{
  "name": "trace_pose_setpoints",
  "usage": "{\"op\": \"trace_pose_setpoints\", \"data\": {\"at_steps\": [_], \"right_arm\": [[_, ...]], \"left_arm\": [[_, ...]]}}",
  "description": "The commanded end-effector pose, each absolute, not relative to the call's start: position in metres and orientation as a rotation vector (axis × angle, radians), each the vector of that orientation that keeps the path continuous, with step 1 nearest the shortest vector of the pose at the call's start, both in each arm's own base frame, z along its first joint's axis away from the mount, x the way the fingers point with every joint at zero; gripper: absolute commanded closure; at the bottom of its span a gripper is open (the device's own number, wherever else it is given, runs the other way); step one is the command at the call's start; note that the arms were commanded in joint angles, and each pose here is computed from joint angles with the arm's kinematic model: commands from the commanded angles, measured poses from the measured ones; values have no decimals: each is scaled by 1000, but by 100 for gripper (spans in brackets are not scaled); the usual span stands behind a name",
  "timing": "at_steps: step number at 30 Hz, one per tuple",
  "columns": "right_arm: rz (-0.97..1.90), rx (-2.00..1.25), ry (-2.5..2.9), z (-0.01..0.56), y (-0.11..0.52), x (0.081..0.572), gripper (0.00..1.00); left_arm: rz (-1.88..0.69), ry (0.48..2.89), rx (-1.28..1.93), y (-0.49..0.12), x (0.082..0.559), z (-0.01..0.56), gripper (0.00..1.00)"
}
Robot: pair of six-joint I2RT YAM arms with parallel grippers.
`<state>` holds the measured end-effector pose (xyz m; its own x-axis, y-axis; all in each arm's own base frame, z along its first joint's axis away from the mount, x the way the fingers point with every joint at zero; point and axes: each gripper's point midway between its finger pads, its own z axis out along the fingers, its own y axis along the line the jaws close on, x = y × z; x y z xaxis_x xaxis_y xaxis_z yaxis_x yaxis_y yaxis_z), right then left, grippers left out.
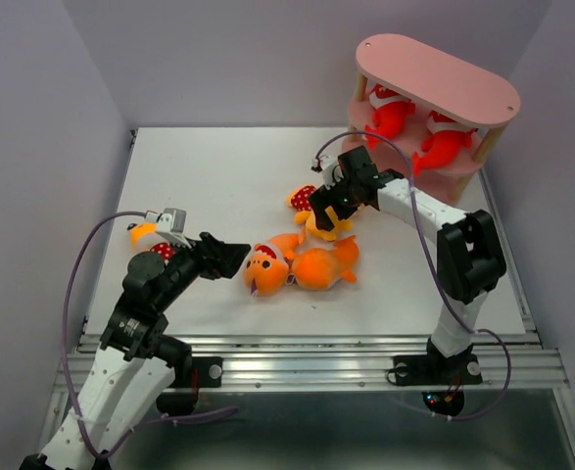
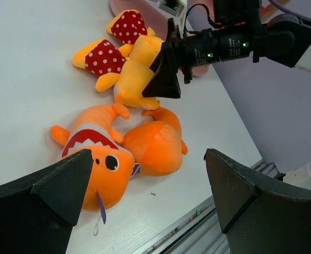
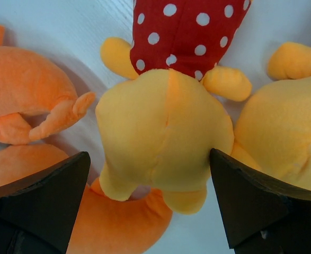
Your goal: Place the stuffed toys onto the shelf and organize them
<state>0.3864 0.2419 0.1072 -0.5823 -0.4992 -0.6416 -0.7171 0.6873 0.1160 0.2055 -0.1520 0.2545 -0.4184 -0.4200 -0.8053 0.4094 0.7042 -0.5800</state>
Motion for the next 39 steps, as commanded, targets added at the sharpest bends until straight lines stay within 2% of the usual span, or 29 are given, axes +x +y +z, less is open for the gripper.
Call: {"op": "trace_pose_setpoints", "data": {"at_steps": [1,3,5,6,7,8,10,11,15,18,23,28,31,33,35,39], "right_arm": [[462,-890,2326,101,250,396,0],[439,-896,2365,85,247,396,6],[443,-919,2384,76,246,393,17],[447,-929,2398,71,245,391,34],[448,-933,2396,71,245,390,41],[448,-939,2396,70,245,389,54],[448,-944,2387,73,245,389,67],[455,-948,2375,77,246,390,77],[491,-948,2270,119,252,390,93],[555,-939,2140,174,255,386,99],[698,-985,1935,253,255,351,99],[719,-1196,1787,279,244,302,99],[534,-1312,1692,282,220,292,99],[326,-1361,1680,274,198,304,99],[164,-1409,1663,271,179,311,99],[80,-1455,1591,271,169,307,99]], "left_arm": [[-973,1724,-15,-156,203,263,1],[-983,1725,-13,-157,203,260,1],[-1000,1730,-10,-160,202,259,1],[-1009,1730,-6,-161,202,257,1],[-1020,1732,-1,-163,202,256,1],[-1046,1749,8,-168,200,250,1],[-1074,1737,21,-172,201,251,1],[-1089,1749,15,-174,202,246,1],[-1133,1728,51,-183,203,248,1],[-1140,1682,82,-187,209,261,1],[-1065,1663,140,-190,226,274,1],[-925,1552,276,-190,238,313,1],[-907,1512,284,-189,242,340,1],[-986,1518,272,-198,242,353,1],[-1193,1532,227,-215,231,365,1],[-1549,1586,98,-243,230,372,1]]}}
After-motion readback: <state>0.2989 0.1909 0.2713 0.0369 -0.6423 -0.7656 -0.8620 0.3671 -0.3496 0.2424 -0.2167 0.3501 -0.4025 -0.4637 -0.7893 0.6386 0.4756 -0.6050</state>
